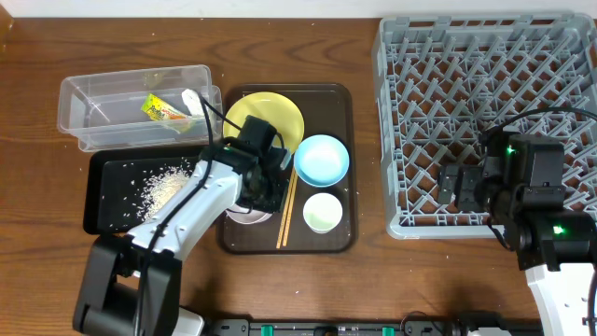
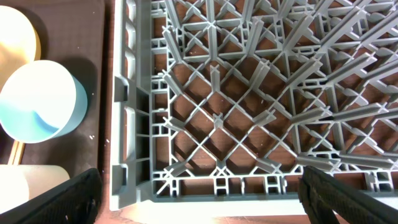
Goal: Sort waste into correct bins and load items into the dishwasher rack
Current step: 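Set the empty pink bowl back on the brown tray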
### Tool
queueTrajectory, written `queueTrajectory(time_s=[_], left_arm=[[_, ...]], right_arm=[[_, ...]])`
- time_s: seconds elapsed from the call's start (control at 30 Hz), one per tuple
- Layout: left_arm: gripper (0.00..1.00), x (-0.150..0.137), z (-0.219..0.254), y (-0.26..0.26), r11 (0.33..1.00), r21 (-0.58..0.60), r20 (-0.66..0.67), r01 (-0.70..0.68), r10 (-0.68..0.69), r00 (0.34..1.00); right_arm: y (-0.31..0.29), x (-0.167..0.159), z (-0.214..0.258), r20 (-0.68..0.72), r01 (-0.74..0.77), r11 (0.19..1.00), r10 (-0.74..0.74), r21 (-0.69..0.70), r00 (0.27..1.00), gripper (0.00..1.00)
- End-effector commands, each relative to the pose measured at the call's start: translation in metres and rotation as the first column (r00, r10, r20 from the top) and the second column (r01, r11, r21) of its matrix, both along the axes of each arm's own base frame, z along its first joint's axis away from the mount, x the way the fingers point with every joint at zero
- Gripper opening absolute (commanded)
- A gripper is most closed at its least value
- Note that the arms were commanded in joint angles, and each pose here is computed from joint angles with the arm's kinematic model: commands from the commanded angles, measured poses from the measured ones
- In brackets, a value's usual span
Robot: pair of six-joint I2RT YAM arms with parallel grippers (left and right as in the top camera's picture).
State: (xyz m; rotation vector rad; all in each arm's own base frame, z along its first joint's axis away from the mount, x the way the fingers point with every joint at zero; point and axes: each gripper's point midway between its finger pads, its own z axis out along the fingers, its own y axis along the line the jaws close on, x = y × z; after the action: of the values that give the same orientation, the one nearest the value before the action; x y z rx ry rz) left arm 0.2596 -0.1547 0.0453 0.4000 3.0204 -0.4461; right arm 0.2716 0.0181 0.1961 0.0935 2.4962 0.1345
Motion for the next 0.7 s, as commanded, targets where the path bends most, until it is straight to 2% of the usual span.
queueTrajectory(time_s=[0.0, 0.07, 0.2, 0.33, 0.43, 0.53, 0.67], left_arm=[[0.22, 0.000, -0.006, 0.004, 0.999, 0.030, -0.010, -0.018, 0.018, 1.000], [0.33, 0.000, -0.005, 0.004, 0.999, 0.030, -0.010, -0.018, 0.018, 1.000], [0.40, 0.002, 0.001, 0.004, 0.999, 0.027, -0.004, -0.018, 0.018, 1.000], [0.41, 0.011, 0.031, 0.000, 1.000, 0.006, 0.043, -0.018, 0.018, 0.999], [0.41, 0.018, 0.061, -0.009, 0.999, -0.053, 0.112, -0.010, 0.016, 0.994], [0.49, 0.020, 0.083, -0.018, 0.992, -0.124, 0.166, 0.011, 0.010, 0.986], [0.52, 0.016, 0.086, -0.024, 0.991, -0.130, 0.180, 0.034, -0.010, 0.984]], right_arm=[[0.005, 0.001, 0.005, 0.012, -0.024, 1.000, 0.024, -0.002, 1.000, 0.99], [0.005, 0.001, 0.005, 0.012, -0.024, 1.000, 0.024, -0.002, 1.000, 0.99], [0.005, 0.001, 0.005, 0.012, -0.024, 1.000, 0.024, -0.002, 1.000, 0.99], [0.005, 0.001, 0.005, 0.012, -0.024, 1.000, 0.024, -0.002, 1.000, 0.99], [0.005, 0.001, 0.005, 0.012, -0.024, 1.000, 0.024, -0.002, 1.000, 0.99], [0.005, 0.001, 0.005, 0.013, -0.024, 1.000, 0.024, -0.002, 1.000, 0.99], [0.005, 0.001, 0.005, 0.012, -0.024, 1.000, 0.024, -0.002, 1.000, 0.99]])
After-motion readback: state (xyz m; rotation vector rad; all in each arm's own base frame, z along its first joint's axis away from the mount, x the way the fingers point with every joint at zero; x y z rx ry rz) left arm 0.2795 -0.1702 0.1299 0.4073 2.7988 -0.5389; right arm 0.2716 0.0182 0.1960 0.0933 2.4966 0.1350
